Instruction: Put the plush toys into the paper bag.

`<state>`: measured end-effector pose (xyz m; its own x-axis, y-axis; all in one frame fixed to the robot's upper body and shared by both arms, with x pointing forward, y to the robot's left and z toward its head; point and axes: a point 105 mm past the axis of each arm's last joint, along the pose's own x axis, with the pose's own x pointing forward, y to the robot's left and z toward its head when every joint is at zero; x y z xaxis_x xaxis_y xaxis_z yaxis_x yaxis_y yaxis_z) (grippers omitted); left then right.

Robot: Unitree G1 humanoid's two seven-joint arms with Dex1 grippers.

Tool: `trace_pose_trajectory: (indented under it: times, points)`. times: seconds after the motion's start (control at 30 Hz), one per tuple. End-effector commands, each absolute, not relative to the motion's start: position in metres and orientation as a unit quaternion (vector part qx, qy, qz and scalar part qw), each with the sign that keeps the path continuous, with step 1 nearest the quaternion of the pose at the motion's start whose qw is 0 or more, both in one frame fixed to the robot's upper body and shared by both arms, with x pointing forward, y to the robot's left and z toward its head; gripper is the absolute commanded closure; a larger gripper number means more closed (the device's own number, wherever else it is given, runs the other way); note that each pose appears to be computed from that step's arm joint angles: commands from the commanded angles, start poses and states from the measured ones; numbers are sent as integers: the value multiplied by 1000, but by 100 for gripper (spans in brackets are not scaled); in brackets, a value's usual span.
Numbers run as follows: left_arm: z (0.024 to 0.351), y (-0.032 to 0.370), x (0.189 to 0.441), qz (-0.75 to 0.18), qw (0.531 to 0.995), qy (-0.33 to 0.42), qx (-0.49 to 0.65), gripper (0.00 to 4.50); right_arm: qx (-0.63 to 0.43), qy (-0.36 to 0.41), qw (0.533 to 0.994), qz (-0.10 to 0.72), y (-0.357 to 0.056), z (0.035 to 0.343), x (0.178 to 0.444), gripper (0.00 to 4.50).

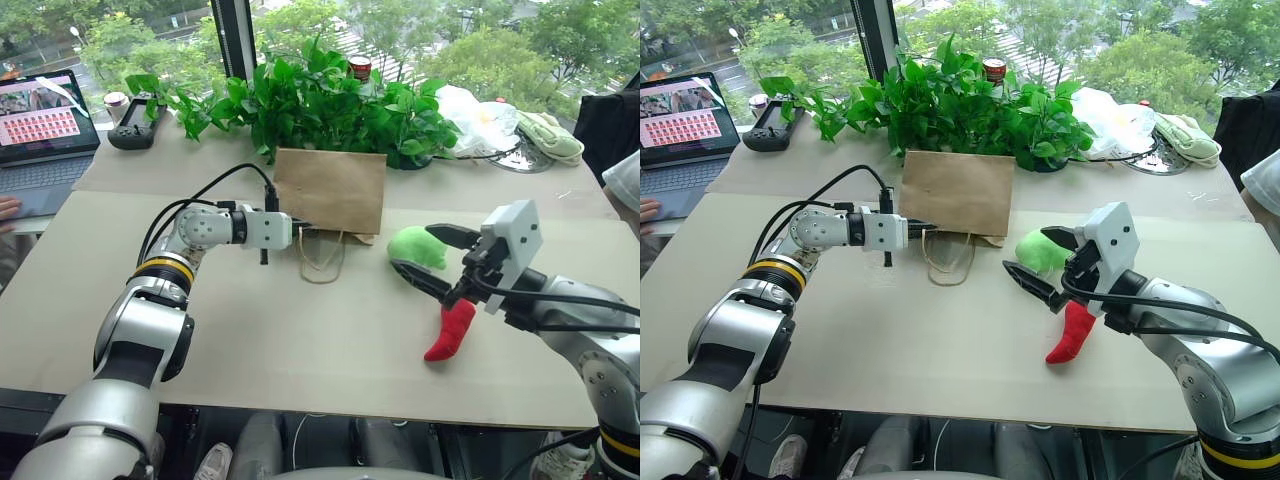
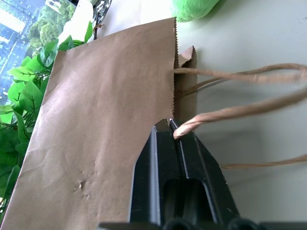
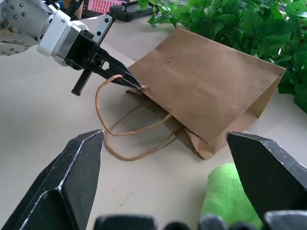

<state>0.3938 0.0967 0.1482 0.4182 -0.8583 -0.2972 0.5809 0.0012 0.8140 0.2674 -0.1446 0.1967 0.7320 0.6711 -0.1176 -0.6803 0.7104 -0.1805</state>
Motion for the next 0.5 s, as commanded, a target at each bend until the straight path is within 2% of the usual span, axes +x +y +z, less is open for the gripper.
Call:
trace_pose_trajectory:
  times: [0.03,0.23,0.5]
  points:
    - [160,96,396,-509,710,-164,458,446,-118,-3,926,360,-144,207,270,0]
    - [176,97,386,-541,715,-190,402,446,-127,10,929,347,-149,200,275,0]
    - [224,115,364,-577,739,-194,289,446,-115,26,928,353,-143,189,274,0]
